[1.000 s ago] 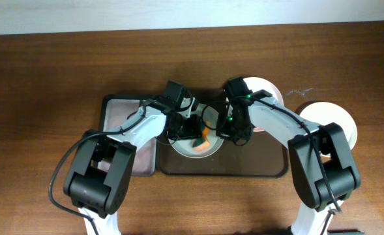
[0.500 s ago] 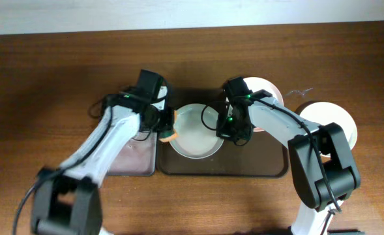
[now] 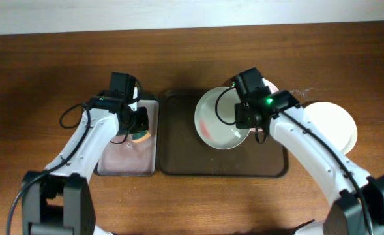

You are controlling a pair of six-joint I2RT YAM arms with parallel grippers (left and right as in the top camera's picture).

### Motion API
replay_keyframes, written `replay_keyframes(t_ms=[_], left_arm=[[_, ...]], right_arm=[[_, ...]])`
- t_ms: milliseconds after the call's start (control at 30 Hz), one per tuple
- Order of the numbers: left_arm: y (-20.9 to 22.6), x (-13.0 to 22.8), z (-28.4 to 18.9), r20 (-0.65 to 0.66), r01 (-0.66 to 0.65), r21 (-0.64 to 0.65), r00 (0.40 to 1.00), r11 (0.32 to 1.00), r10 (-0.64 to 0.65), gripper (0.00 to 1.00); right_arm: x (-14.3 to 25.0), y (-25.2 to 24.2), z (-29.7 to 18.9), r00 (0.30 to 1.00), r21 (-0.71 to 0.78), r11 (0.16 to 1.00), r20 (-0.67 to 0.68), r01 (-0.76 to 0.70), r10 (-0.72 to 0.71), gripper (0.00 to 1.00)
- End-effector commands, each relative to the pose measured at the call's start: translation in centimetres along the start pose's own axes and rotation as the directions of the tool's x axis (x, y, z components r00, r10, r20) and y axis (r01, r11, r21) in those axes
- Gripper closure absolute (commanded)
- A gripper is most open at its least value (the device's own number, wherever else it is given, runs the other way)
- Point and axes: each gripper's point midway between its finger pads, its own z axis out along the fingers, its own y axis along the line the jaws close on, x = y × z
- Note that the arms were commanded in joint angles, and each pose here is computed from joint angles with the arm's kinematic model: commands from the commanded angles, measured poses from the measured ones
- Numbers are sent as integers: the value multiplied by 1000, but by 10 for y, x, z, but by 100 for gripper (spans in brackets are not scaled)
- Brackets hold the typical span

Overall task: Clean dirty plates on tray and stack at the side
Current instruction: 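Carry the pale green plate right and stack it on the white plate, then grasp the pink plate rim with the right gripper and pull it center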

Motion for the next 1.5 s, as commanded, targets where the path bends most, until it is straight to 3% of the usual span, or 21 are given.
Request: replay_keyframes(t_ms=[0,200,367,467,567,700,767,800,900,1067,1167,1267,1333,1367,1467], left_arm=[[4,3,18,-31,-11,-16,999,1000,11,100],[4,3,22,-33,-11,-17,999,1000,11,100],[4,3,22,-34,-11,-16,999,1000,11,100],[4,3,22,-34,-11,-16,999,1000,11,100],[4,3,22,-34,-11,-16,999,1000,11,100],[4,3,22,-34,-11,-16,999,1000,10,100],[4,3,22,-34,-11,-16,999,1000,11,100],[4,3,22,-34,-11,-16,999,1000,11,100],[4,3,22,-34,-11,-16,999,1000,11,100],[4,3,22,-34,-11,-16,999,1000,11,100],[4,3,22,-34,-11,-16,999,1000,10,100],[4,3,22,-35,-11,-16,999,1000,10,100],[4,3,22,-35,-11,-16,999,1000,10,100],[4,3,22,-35,-11,-16,999,1000,10,100],[4,3,22,-35,-11,-16,999,1000,10,100]], right_arm=[[-22,-8,-39,978,199,977,174,78,-114,96],[-37,9,-91,880,491,865,362,100,-307,96],[-41,4,-99,869,517,855,410,27,-276,96],[-41,-9,-86,898,456,888,411,-56,-154,96],[-30,-34,-50,955,299,940,288,-164,75,96],[-19,-81,-18,936,161,924,119,-347,331,96],[-13,-111,-7,882,93,877,43,-471,469,96],[-6,-140,-2,823,68,821,0,-567,568,96],[16,-196,2,701,98,700,-33,-708,713,96],[61,-263,8,530,188,524,-21,-831,848,96],[74,-280,10,490,215,483,-22,-849,871,96],[74,-280,13,492,210,487,-29,-848,870,73],[61,-268,15,489,117,492,-60,-863,870,47],[52,-260,16,504,53,508,-80,-859,860,45],[15,-222,16,678,-164,660,-99,-733,729,41]])
